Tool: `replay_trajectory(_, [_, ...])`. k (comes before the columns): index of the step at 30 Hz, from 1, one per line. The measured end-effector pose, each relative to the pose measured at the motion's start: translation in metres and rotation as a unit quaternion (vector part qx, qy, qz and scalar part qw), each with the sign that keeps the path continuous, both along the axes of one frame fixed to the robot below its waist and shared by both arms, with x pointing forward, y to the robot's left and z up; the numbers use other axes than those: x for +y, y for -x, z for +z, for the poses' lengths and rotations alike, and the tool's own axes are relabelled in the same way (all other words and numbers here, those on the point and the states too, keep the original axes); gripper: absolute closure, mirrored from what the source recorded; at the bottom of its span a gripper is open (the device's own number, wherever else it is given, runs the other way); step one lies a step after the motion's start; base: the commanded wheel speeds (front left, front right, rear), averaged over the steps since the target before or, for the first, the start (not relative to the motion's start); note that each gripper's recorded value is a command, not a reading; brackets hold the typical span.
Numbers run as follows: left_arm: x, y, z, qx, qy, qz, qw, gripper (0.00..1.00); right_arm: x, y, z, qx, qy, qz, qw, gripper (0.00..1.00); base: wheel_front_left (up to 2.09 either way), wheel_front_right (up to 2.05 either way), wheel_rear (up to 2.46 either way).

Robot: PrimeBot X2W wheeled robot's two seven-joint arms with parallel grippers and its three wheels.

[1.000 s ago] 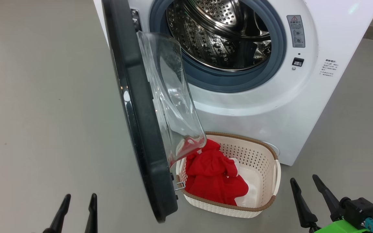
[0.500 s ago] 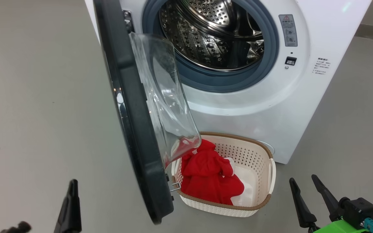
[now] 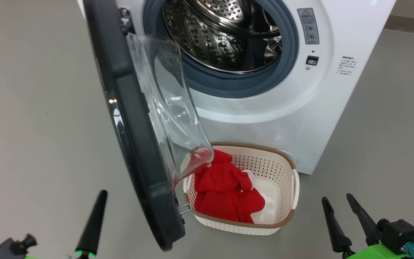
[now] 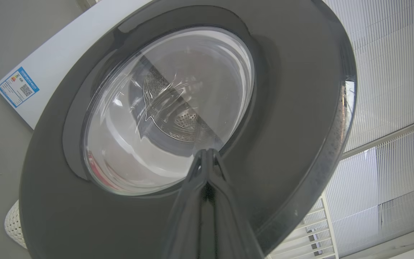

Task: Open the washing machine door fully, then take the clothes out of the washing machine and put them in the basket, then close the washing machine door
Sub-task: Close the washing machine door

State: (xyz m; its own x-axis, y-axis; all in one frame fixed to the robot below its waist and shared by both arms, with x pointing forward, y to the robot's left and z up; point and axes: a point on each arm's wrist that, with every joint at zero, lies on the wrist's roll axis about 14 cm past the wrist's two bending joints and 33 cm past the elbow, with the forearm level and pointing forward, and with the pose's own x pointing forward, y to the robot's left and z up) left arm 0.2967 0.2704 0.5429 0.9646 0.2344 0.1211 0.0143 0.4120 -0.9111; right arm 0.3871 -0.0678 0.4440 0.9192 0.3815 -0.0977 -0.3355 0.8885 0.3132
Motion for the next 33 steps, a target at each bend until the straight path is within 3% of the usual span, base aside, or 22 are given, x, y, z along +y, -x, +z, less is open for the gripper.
replay_trajectory(7, [-0.03,-0.006,0.004,0.006,0.026,-0.085,0.996,1.0,-0.002,-0.001,-0.004,0.006,0.0,-0.003,1.0,0.0,0.0,0.0,0.0])
replay_trajectory(16, [-0.057,-0.015,0.0,0.019,0.035,-0.142,0.989,1.0,-0.01,-0.002,-0.006,0.008,-0.001,-0.015,1.0,0.0,0.0,0.0,0.0])
replay_trajectory(33, [-0.126,-0.061,0.019,-0.016,0.002,-0.24,0.971,1.0,-0.033,-0.007,-0.005,0.006,-0.004,-0.054,0.999,0.0,0.0,0.0,0.0])
